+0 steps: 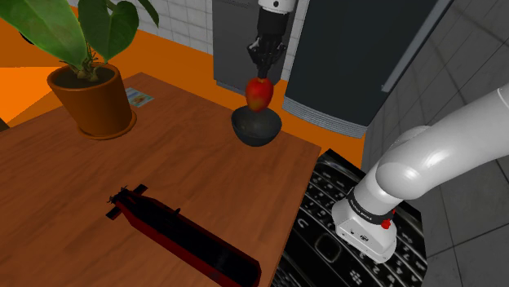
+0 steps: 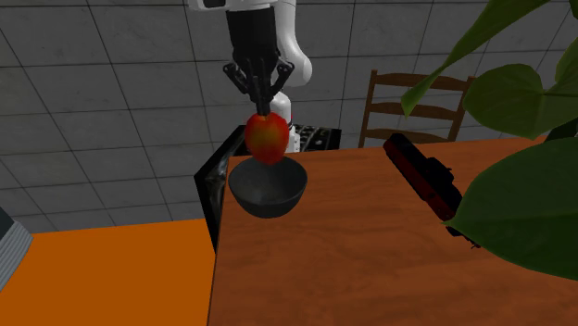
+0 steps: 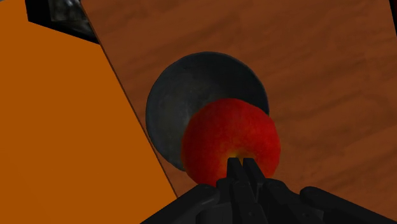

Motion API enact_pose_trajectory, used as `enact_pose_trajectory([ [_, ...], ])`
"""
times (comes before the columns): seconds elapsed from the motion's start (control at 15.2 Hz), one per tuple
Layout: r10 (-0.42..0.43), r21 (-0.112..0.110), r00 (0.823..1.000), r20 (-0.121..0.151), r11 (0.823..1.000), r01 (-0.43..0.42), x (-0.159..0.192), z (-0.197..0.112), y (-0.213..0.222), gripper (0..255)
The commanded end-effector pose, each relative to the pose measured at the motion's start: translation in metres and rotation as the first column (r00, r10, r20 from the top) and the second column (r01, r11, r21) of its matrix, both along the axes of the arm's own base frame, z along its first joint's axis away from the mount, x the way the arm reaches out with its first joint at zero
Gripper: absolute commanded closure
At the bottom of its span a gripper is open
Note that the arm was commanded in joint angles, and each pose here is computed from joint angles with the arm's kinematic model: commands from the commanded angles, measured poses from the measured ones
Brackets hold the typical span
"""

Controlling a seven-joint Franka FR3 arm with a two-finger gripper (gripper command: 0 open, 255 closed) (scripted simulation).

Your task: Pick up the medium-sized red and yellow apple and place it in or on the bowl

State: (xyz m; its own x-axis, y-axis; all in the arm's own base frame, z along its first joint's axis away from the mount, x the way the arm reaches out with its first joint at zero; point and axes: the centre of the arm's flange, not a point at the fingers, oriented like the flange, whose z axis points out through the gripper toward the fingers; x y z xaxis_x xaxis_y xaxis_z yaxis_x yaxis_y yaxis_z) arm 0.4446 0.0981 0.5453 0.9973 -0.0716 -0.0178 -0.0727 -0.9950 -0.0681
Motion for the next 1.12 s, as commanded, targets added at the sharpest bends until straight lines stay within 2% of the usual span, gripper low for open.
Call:
enact_pose_trajectory([
  [0.0, 0.0, 0.0, 1.0, 0.001, 1.0, 0.0, 0.0, -0.011, 0.001, 255],
  [0.4, 0.0, 0.0, 1.0, 0.001, 1.0, 0.0, 0.0, -0.045, 0.001, 255],
  [0.92, 0.0, 0.0, 1.0, 0.001, 1.0, 0.0, 0.0, -0.045, 0.001, 255],
  [0.99, 0.0, 0.0, 1.0, 0.001, 1.0, 0.0, 0.0, -0.045, 0.001, 0],
  [1.06, 0.0, 0.0, 1.0, 0.001, 1.0, 0.0, 0.0, -0.045, 0.001, 0],
])
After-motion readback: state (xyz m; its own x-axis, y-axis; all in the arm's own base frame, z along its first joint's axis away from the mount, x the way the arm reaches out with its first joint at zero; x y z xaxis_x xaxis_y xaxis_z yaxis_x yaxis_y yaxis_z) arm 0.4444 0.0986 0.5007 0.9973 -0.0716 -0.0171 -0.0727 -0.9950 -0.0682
